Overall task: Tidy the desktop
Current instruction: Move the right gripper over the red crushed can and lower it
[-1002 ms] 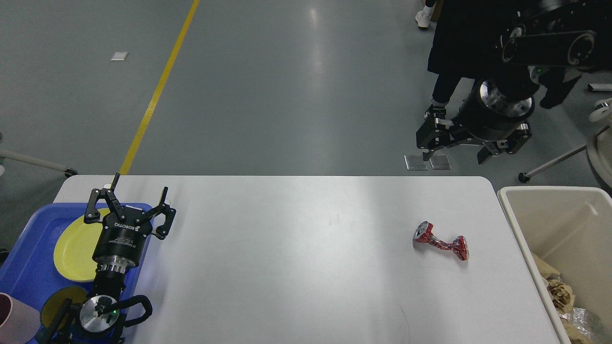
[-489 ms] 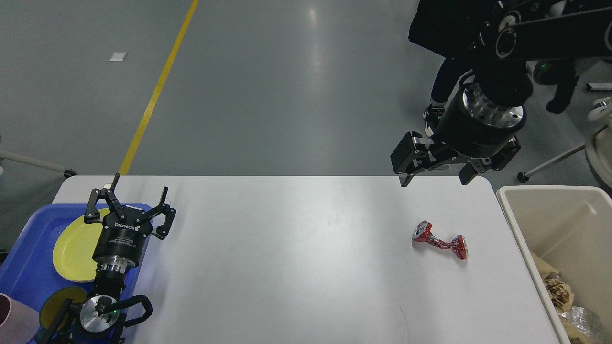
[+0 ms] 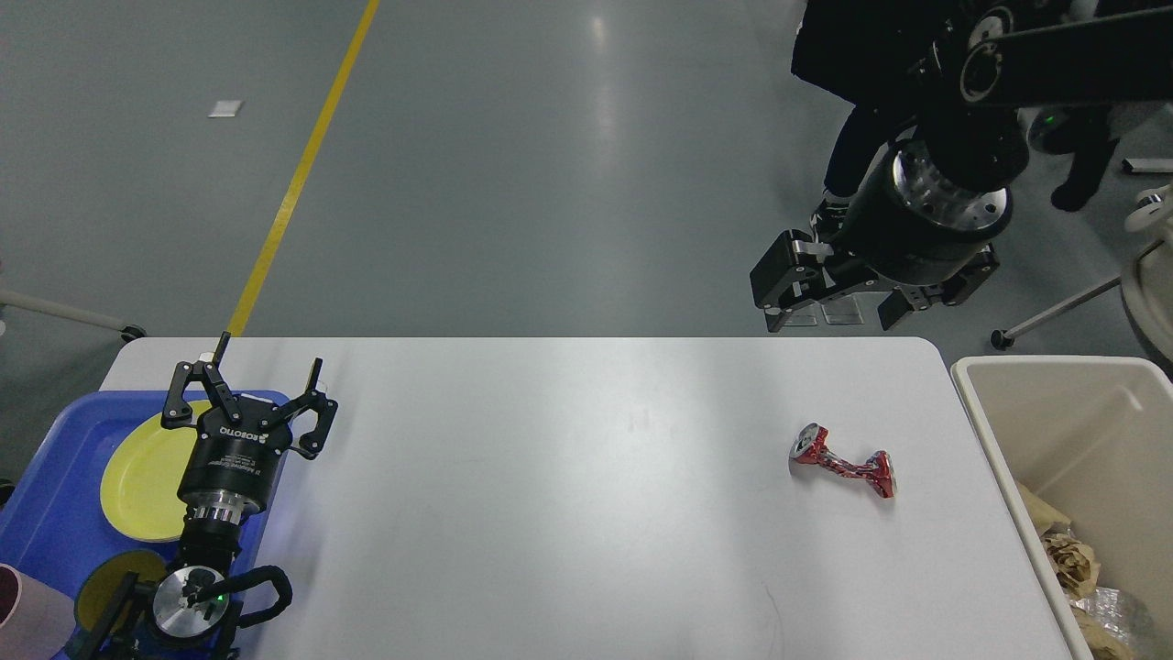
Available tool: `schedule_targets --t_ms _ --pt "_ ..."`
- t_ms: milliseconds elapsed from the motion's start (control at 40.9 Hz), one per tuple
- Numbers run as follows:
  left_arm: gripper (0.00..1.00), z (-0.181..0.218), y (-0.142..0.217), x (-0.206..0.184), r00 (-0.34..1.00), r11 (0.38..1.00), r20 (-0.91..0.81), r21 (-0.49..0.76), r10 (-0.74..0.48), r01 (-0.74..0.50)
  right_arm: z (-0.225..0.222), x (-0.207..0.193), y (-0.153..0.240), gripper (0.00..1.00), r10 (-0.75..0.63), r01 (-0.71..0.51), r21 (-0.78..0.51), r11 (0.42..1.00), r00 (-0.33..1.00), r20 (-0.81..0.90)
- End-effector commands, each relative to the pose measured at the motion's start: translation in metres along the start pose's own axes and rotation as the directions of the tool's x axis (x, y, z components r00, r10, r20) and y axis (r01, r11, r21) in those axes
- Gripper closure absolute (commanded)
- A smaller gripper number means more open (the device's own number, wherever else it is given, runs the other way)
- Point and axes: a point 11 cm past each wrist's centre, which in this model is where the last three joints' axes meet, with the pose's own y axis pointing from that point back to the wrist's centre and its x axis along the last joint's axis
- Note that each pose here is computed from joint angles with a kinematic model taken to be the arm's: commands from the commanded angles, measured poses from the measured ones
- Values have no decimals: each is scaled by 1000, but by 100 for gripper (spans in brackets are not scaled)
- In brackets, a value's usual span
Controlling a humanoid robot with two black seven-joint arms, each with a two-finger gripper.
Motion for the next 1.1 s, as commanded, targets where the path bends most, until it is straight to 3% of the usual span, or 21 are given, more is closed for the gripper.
schedule_targets --t_ms 0,195,342,586,660,1002,1075 --pt "4 0 0 0 1000 1000 0 -1 -1 1 5 7 -16 0 12 -12 -7 1000 1000 11" --pt "4 0 0 0 1000 1000 0 0 0 0 14 17 -50 0 7 -6 -14 1000 999 39" --pt "4 0 0 0 1000 1000 0 0 0 0 24 8 -86 7 -40 41 -30 999 999 27" --pt "4 0 0 0 1000 1000 0 0 0 0 31 -8 -143 8 -36 5 -147 989 977 -211" --pt "4 0 0 0 1000 1000 -1 -1 0 0 34 -9 -149 14 -29 -14 -151 988 960 -279" --pt "4 0 0 0 1000 1000 0 -2 0 0 30 -25 -160 18 -38 66 31 997 841 -539" --pt "4 0 0 0 1000 1000 0 -2 0 0 39 -27 -161 18 -39 63 19 998 805 -591"
